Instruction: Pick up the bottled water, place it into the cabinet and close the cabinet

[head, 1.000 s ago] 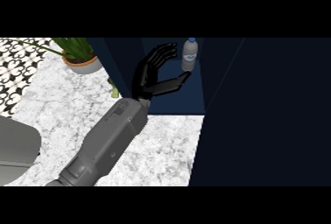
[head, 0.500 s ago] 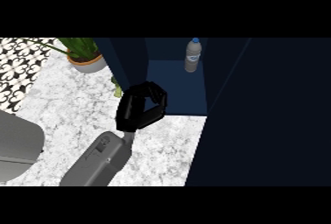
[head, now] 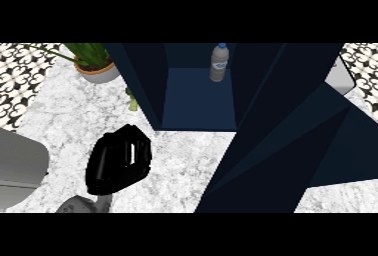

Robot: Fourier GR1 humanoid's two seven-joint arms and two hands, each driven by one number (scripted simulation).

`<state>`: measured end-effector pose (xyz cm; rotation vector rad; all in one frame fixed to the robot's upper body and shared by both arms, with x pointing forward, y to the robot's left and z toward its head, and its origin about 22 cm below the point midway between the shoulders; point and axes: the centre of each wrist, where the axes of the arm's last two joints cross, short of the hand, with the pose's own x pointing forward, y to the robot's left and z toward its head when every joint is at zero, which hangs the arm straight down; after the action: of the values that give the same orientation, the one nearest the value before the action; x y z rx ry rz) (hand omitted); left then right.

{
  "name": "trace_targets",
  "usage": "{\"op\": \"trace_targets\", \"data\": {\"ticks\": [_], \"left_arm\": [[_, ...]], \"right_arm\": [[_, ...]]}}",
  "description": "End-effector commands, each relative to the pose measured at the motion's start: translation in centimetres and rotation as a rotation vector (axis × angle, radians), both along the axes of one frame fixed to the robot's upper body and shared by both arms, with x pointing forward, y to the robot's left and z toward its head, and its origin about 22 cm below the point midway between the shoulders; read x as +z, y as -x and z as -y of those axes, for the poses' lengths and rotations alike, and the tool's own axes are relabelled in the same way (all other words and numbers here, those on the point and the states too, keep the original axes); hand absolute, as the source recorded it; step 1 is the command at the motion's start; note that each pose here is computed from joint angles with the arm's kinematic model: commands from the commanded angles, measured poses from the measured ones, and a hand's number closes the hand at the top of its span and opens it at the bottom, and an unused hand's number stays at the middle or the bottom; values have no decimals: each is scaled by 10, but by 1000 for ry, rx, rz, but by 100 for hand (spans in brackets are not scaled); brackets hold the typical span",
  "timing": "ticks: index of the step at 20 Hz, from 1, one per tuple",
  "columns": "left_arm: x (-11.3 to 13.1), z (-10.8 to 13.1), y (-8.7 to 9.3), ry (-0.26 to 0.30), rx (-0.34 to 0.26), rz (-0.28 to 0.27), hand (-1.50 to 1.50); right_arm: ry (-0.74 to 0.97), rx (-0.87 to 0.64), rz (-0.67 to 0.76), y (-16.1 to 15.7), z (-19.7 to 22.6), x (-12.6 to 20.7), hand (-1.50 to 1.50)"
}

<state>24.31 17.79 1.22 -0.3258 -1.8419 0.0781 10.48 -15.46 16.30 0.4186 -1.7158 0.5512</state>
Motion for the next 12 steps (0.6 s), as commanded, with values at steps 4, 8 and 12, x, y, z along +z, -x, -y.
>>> {"op": "trace_targets", "data": {"ticks": [4, 8, 12], "left_arm": [[4, -38, 25, 16, 65, 17, 150], [4, -73, 44, 23, 85, 27, 150], [-2, -84, 64, 17, 63, 9, 150]], "right_arm": [[-23, 122, 34, 14, -35, 22, 150], [-15, 203, 32, -5, -80, 11, 150], [39, 201, 123, -12, -105, 17, 150]]}}
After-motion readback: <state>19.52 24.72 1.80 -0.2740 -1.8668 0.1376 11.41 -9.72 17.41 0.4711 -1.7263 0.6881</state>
